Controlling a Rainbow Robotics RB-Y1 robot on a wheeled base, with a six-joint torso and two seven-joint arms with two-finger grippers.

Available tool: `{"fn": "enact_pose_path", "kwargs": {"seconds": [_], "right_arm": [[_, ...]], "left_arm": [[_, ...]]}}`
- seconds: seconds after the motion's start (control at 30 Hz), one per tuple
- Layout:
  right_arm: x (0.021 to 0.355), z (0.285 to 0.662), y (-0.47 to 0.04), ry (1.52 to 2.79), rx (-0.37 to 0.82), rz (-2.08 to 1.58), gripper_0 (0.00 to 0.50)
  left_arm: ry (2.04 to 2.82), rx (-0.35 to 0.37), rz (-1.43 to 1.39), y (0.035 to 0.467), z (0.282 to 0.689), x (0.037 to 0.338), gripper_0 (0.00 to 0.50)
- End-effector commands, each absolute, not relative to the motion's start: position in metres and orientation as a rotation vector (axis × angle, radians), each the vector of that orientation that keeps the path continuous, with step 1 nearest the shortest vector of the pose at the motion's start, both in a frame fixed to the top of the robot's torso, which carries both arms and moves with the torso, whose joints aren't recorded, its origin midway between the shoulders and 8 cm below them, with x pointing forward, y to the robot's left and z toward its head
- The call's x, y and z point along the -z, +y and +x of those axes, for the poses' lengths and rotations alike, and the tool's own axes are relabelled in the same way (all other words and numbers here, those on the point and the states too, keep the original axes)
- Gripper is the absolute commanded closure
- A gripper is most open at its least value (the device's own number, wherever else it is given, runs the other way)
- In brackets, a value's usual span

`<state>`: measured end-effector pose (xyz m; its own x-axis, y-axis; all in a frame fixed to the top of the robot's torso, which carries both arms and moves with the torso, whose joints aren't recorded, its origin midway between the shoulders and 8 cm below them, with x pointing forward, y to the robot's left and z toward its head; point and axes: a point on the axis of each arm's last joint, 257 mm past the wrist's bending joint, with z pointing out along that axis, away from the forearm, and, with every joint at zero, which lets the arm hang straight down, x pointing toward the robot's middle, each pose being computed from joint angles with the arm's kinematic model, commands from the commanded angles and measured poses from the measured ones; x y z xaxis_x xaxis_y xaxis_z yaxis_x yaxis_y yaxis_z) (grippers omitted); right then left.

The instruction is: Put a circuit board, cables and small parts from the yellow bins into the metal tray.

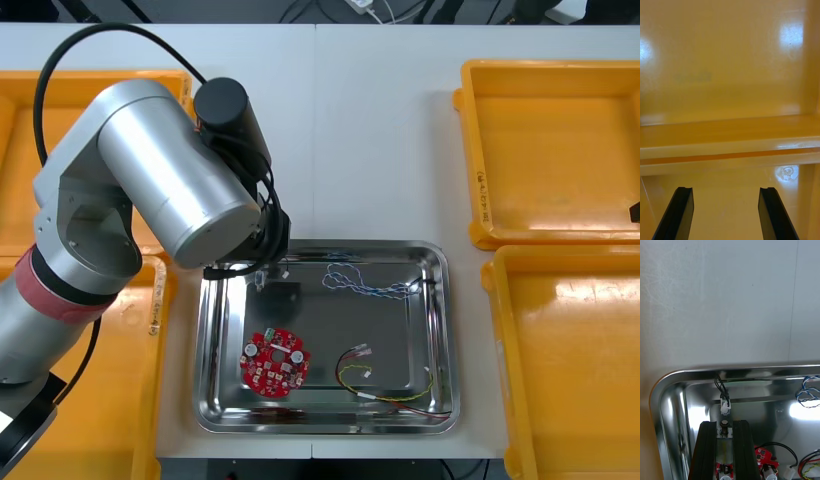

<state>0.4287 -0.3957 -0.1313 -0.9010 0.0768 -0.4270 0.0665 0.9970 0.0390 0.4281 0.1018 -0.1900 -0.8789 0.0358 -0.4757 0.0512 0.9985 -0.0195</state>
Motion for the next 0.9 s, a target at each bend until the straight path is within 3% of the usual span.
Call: {"fn": "enact_pose_path", "kwargs": {"seconds": [0.03, 0.5, 0.9], "right_arm": [[0.115, 0.426, -0.412, 2.668, -0.016, 0.182, 0.0], [0.116, 0.425, -0.409, 2.673, -0.03, 0.186, 0.0], [0.117, 0.424, -0.409, 2.676, -0.029, 0.187, 0.0]], "left_arm": [[2.652, 0.052, 0.117, 0.085, 0.411, 0.206, 0.5], [2.645, 0.111, 0.09, 0.069, 0.419, 0.237, 0.5], [2.646, 0.103, 0.092, 0.064, 0.419, 0.251, 0.5]]}}
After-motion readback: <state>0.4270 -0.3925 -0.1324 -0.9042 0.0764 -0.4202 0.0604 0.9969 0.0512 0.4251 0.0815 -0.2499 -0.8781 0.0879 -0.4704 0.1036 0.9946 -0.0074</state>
